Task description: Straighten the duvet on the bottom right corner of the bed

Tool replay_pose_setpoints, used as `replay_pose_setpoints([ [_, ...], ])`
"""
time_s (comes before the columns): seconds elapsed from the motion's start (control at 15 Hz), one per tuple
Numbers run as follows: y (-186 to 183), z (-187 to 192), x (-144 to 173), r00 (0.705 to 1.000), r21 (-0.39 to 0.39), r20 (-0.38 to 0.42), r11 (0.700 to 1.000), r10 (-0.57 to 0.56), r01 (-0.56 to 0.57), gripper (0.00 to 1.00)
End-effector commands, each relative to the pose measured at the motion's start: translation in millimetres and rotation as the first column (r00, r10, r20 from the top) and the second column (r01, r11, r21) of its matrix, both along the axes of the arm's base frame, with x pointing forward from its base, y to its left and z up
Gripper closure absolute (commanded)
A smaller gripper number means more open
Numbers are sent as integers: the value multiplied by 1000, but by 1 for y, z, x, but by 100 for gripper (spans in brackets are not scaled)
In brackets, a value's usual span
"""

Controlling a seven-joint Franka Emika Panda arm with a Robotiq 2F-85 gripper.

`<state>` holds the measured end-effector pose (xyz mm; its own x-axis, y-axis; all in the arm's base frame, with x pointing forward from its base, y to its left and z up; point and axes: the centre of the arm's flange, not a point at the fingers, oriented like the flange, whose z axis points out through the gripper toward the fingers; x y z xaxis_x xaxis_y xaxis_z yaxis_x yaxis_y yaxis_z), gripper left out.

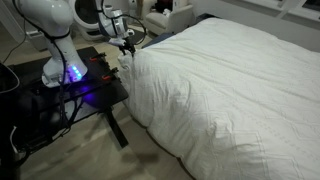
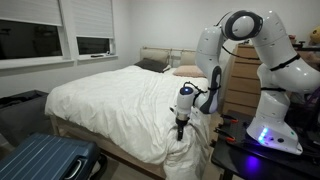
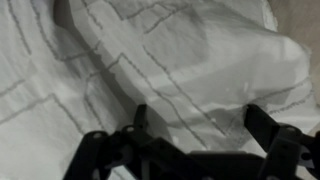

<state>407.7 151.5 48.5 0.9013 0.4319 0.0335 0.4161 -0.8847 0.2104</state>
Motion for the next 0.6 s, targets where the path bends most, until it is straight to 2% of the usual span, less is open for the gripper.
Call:
replay_pose_setpoints([
  [0.0, -9, -17, 6, 999, -7, 35, 999, -38, 38, 28],
  [0.33, -16, -18, 9, 997, -11, 28, 997, -74, 74, 66],
  [0.53, -18, -17, 12, 995, 0, -44, 996, -94, 94, 87],
])
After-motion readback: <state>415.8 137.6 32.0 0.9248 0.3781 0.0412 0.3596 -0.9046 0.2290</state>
